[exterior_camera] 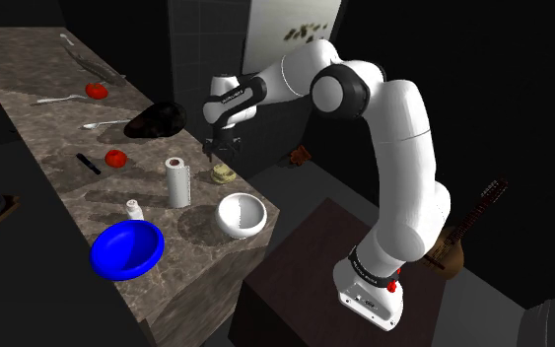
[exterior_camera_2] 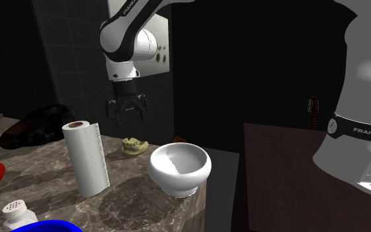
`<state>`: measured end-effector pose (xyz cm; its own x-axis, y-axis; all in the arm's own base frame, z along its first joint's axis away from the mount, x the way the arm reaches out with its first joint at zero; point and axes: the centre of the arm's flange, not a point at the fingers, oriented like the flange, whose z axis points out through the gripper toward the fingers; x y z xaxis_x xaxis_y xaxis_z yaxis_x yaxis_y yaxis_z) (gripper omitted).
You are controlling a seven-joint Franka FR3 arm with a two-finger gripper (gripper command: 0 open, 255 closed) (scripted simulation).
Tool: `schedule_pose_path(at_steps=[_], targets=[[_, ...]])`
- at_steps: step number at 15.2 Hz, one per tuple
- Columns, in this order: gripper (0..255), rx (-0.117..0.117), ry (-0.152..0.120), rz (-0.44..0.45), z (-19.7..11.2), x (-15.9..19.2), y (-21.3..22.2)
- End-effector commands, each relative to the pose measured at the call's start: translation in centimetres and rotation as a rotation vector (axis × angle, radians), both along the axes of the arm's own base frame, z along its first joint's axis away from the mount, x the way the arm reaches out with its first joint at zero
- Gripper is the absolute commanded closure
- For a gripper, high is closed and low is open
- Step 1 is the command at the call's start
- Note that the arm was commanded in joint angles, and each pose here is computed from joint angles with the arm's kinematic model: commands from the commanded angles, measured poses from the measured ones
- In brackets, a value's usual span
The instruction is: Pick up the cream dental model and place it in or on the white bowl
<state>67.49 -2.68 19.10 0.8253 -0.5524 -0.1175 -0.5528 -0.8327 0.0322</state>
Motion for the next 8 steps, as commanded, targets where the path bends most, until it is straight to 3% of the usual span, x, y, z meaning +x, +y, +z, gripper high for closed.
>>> schedule_pose_path(at_steps=[1, 4, 8], targets=[[0, -0.002, -0.002, -0.02, -1.8, 2.1, -0.4], [0, -0.004, -0.004, -0.049, -4.2, 4.8, -1.2], [0, -0.004, -0.004, -0.049, -6.3, 4.6, -1.1]])
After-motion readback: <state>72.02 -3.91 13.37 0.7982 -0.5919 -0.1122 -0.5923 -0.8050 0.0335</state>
